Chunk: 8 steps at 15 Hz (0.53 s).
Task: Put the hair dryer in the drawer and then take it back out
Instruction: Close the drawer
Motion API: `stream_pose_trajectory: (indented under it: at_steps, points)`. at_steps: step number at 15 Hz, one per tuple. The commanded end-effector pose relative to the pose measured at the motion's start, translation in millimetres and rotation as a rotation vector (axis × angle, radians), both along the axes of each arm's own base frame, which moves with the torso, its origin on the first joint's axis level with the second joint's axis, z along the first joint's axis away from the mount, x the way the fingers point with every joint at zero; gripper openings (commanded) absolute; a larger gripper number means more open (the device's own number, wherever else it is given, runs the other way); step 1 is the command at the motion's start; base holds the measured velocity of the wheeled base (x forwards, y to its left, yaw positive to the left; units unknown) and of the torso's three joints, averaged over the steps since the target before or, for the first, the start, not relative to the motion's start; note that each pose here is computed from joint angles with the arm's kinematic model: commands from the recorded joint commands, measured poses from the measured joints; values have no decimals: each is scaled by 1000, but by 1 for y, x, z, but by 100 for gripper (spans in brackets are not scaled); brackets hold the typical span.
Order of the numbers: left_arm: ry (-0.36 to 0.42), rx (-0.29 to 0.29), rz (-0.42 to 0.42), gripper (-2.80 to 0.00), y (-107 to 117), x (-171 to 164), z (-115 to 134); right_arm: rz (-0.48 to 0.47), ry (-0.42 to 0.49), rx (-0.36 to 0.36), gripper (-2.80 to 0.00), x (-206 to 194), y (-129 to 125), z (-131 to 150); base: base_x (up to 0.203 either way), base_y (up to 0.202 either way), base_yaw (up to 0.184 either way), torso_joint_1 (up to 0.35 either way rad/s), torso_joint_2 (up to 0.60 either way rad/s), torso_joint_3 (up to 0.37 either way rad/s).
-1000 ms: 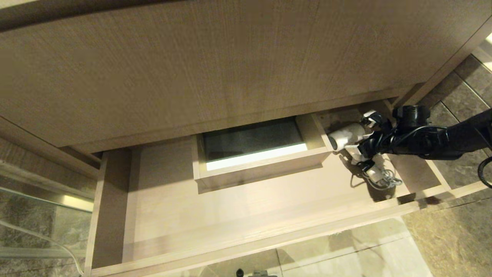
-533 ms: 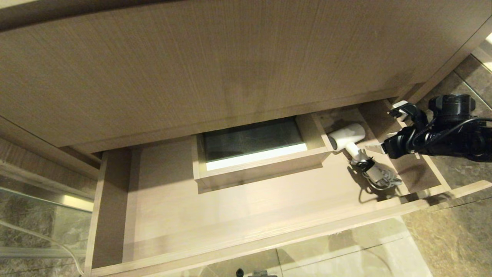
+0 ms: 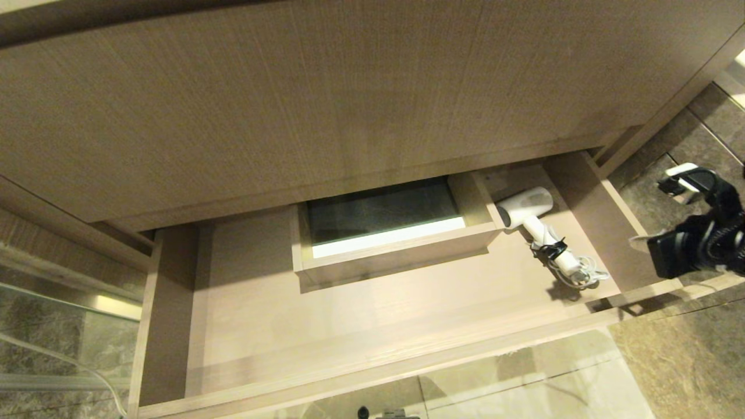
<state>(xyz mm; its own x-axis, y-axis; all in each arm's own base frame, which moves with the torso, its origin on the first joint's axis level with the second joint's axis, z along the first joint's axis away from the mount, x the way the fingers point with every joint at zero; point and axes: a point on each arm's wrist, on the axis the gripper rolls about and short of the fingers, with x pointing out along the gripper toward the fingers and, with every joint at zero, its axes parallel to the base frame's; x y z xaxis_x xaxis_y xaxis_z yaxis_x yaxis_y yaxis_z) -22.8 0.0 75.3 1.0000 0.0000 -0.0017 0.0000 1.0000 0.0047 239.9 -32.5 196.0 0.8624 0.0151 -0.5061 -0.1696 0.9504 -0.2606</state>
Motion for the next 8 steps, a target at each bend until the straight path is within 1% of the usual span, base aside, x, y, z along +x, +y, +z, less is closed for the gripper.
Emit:
stream_pose_trajectory:
  at_steps: [1,3,4,5,7,8]
  points:
    - [1,0,0,-280,0,0,0,-3,-84,-21,-280,-77,11,19,0,0,0,0,0,0]
    - [0,0,0,-280,0,0,0,-21,-54,-25,-280,-123,18,7,0,0,0,0,0,0]
    - [1,0,0,-280,0,0,0,-46,-30,-33,-280,-144,20,-1,0,0,0,0,0,0]
    - [1,0,0,-280,0,0,0,-69,10,-40,-280,-160,22,-11,0,0,0,0,0,0]
    - [1,0,0,-280,0,0,0,-103,129,-49,-280,-183,24,-27,0,0,0,0,0,0]
    - [1,0,0,-280,0,0,0,-112,159,-52,-280,-188,25,-29,0,0,0,0,0,0]
